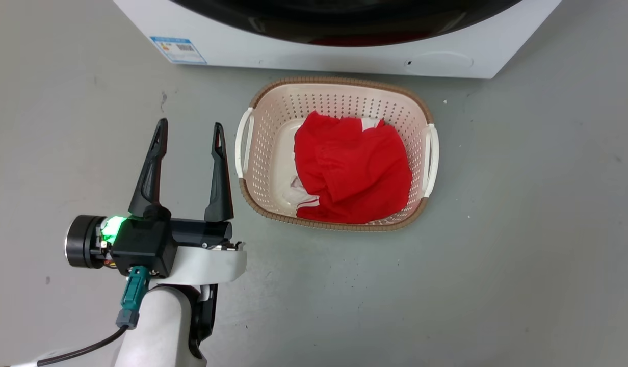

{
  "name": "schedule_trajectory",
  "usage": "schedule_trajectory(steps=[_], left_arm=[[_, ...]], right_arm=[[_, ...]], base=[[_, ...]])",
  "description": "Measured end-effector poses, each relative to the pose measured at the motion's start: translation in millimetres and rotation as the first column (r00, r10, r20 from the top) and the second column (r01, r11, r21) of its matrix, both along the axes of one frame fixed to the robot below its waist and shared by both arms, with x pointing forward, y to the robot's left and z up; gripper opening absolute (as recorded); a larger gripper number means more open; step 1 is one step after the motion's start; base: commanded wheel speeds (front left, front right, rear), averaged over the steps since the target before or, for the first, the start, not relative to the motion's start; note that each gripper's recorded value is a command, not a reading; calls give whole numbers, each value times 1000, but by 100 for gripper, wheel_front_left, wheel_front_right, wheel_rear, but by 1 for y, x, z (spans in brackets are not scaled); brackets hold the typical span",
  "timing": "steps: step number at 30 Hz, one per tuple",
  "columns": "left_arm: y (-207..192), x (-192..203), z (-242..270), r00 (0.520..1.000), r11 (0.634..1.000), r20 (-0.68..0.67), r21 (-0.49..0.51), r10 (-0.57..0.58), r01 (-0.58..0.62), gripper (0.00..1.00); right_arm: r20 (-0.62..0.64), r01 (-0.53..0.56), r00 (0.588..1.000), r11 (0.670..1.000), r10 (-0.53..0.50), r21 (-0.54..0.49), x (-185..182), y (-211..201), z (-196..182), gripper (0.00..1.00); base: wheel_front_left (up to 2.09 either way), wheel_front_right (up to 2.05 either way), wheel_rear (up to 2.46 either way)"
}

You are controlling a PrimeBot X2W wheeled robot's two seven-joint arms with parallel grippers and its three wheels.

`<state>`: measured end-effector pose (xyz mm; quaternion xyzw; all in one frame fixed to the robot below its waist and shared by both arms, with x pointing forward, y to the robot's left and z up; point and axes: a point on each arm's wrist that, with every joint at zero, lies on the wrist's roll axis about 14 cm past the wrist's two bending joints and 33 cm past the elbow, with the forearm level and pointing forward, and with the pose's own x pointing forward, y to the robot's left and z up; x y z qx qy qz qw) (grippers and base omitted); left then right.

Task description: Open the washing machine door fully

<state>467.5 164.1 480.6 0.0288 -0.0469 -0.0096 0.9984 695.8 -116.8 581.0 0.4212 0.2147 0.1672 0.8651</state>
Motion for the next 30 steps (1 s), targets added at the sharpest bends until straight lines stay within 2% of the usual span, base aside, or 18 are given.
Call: schedule_trajectory(steps=[8, 16, 22, 30], left_arm=[[0, 6, -5, 1000, 1000, -6, 4, 7, -7, 100], [-2, 5, 4, 1000, 1000, 15, -10, 6, -5, 100], [-5, -4, 15, 1000, 1000, 29, -25, 2, -1, 100], [-9, -25, 34, 998, 999, 54, -42, -20, 22, 100]], right_arm=[[-59, -81, 995, 995, 85, 59, 1, 18, -14, 0], [-141, -203, 967, 975, 214, 85, -26, 29, -22, 0], [-207, -326, 916, 939, 343, 111, -66, 39, -26, 0], [-238, -484, 830, 863, 505, 143, -130, 72, -18, 0]], base=[[0, 0, 0], [0, 0, 0], [0, 0, 0], [0, 0, 0]])
